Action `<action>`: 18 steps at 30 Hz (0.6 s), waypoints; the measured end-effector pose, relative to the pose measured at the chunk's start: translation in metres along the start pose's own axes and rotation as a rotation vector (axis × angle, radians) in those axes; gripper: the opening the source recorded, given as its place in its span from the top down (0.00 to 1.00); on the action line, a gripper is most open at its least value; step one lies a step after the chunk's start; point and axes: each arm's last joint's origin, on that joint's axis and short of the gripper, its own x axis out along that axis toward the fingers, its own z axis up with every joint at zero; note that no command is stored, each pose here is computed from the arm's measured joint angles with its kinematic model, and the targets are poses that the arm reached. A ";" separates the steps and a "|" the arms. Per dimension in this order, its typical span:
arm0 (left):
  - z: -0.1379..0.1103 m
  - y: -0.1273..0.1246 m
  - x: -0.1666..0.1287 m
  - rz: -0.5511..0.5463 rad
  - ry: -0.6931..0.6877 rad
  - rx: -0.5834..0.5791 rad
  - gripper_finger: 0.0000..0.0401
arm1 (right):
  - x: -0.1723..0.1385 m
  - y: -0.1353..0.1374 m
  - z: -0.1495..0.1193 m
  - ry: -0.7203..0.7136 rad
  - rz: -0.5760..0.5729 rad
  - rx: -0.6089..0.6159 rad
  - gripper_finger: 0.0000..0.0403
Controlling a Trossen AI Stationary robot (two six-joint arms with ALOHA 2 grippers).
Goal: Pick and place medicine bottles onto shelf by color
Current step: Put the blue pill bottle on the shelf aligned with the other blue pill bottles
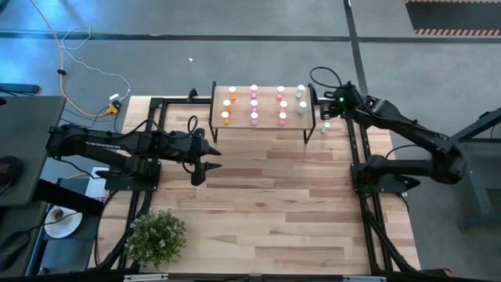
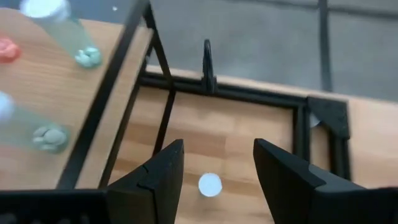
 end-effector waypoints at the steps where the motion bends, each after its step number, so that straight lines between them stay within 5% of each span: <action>1: 0.000 0.000 0.000 0.000 0.000 0.000 0.51 | 0.004 -0.003 0.000 0.016 0.014 0.018 0.54; 18: -0.002 0.000 0.000 0.002 0.022 0.002 0.51 | 0.039 -0.037 -0.008 0.191 0.131 0.227 0.54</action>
